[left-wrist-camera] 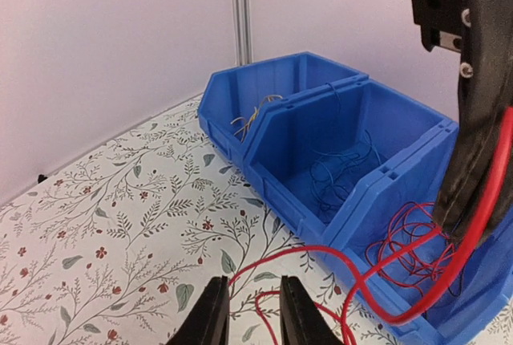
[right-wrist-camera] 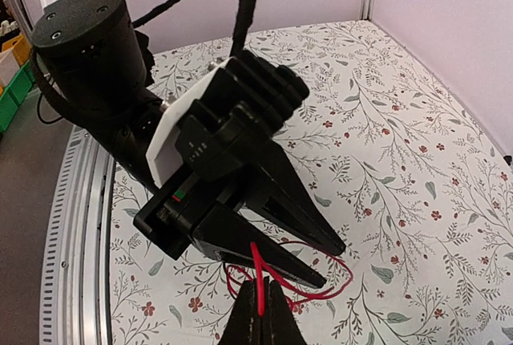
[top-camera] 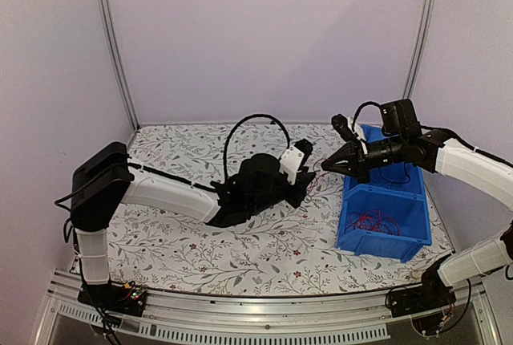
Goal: Untangle the cables
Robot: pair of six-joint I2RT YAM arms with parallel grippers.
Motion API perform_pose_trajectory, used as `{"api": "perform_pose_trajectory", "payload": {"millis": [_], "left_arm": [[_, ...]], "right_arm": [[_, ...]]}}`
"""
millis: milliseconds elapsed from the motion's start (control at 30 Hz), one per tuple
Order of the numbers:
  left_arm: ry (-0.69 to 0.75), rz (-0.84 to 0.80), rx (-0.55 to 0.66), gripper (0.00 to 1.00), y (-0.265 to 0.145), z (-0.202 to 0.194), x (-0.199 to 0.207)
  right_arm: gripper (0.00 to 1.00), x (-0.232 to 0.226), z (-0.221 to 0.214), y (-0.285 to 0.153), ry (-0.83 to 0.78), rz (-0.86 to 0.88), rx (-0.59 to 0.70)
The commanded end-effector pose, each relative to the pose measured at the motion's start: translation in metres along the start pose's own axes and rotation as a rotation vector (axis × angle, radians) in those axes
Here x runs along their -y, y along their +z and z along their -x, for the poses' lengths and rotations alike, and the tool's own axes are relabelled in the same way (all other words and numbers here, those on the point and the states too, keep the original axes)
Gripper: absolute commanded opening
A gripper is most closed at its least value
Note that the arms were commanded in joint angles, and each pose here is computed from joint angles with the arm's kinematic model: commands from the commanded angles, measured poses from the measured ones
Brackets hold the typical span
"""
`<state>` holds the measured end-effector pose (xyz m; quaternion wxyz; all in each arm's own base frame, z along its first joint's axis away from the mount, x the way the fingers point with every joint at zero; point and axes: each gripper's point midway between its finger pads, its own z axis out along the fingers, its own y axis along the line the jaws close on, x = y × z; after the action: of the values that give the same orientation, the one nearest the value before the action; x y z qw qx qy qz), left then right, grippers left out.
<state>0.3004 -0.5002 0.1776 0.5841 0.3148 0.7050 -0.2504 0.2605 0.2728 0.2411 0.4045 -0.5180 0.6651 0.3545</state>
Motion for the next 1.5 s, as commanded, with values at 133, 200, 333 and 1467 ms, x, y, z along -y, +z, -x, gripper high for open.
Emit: {"api": "perform_pose_trajectory", "payload": {"millis": [133, 200, 333, 1467], "left_arm": [[-0.050, -0.035, 0.113, 0.33, 0.007, 0.032, -0.001], [-0.062, -0.032, 0.094, 0.36, 0.007, 0.029, -0.001], [-0.096, -0.066, 0.097, 0.38, -0.007, 0.034, 0.001], [-0.191, -0.049, 0.089, 0.26, 0.017, 0.047, -0.020]], "right_arm": [[0.00, -0.005, -0.001, 0.001, -0.002, 0.020, 0.014], [0.00, -0.004, -0.001, 0.001, -0.004, 0.015, 0.012], [0.00, -0.003, -0.001, 0.000, -0.008, 0.004, 0.012], [0.00, -0.010, -0.004, 0.001, -0.013, 0.043, 0.006]]}}
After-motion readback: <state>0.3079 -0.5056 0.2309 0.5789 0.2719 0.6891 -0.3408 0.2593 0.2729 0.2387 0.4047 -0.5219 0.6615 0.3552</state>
